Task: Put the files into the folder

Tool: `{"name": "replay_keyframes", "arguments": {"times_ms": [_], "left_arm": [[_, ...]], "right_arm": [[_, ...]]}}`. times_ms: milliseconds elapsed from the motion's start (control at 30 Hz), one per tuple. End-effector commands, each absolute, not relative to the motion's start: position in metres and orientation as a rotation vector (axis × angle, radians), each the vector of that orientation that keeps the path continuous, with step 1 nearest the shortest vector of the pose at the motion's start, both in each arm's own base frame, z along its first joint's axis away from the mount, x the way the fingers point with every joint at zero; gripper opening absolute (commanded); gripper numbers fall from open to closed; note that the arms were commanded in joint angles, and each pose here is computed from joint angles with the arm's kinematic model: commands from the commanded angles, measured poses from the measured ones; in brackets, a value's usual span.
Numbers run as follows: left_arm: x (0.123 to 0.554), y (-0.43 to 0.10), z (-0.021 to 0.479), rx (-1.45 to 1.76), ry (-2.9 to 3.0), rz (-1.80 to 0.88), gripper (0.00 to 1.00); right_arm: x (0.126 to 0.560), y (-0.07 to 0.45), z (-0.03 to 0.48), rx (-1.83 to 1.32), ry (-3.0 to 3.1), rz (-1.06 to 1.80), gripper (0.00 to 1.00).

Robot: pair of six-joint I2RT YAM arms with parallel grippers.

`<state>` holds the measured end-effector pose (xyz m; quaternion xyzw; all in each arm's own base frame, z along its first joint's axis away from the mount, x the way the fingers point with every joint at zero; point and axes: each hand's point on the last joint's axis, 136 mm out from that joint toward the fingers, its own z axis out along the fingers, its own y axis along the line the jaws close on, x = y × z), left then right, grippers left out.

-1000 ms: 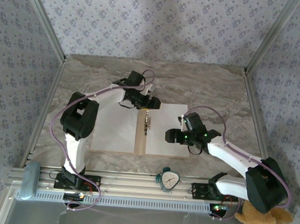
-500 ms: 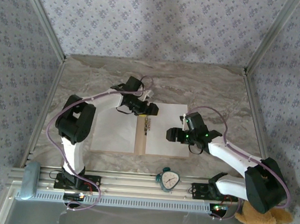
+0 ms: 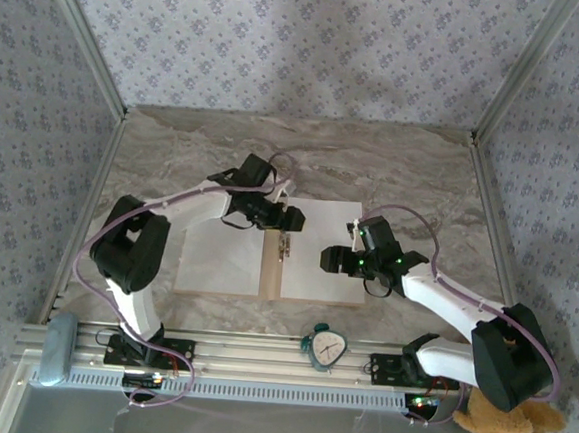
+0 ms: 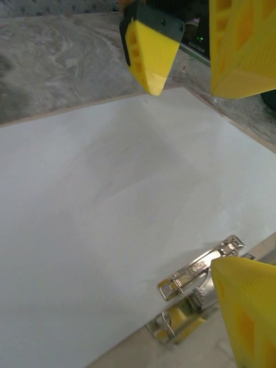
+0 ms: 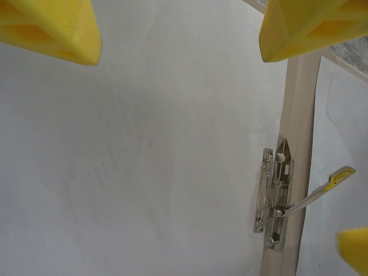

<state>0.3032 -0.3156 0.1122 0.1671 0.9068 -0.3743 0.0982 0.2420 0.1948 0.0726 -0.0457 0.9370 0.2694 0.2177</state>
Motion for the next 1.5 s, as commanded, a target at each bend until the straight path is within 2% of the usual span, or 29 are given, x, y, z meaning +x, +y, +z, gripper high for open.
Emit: {"name": "replay_keyframes", "arguments": {"times_ms": [0,300,467,600,833,1100,1467], "left_arm": [[0.313,-0.299,0.147,0.443,2.634,-1.024,0.74],[0.318,-0.24,0.154,0.188,2.7,-0.855,0.67],[0.304,-0.2,0.131,0.06,2.769,-0.7,0.63],[0.288,-0.165,0.105,-0.051,2.838,-0.577,0.55],[0.256,-0.113,0.068,-0.17,2.938,-0.286,0.53],[0.246,-0.115,0.037,-0.101,2.966,-0.342,0.49],[0.249,-0.135,0.021,-0.006,2.964,-0.382,0.46]], "right_arm": [[0.239,0.193,0.066,-0.109,2.616,0.75,0.74],[0.239,0.189,0.066,-0.087,2.616,0.733,0.73],[0.239,0.187,0.067,-0.076,2.612,0.727,0.7],[0.239,0.187,0.068,-0.074,2.607,0.725,0.68],[0.24,0.185,0.068,-0.061,2.601,0.715,0.67],[0.24,0.181,0.069,-0.04,2.607,0.689,0.65],[0.242,0.17,0.092,0.041,2.573,0.658,0.64]]}}
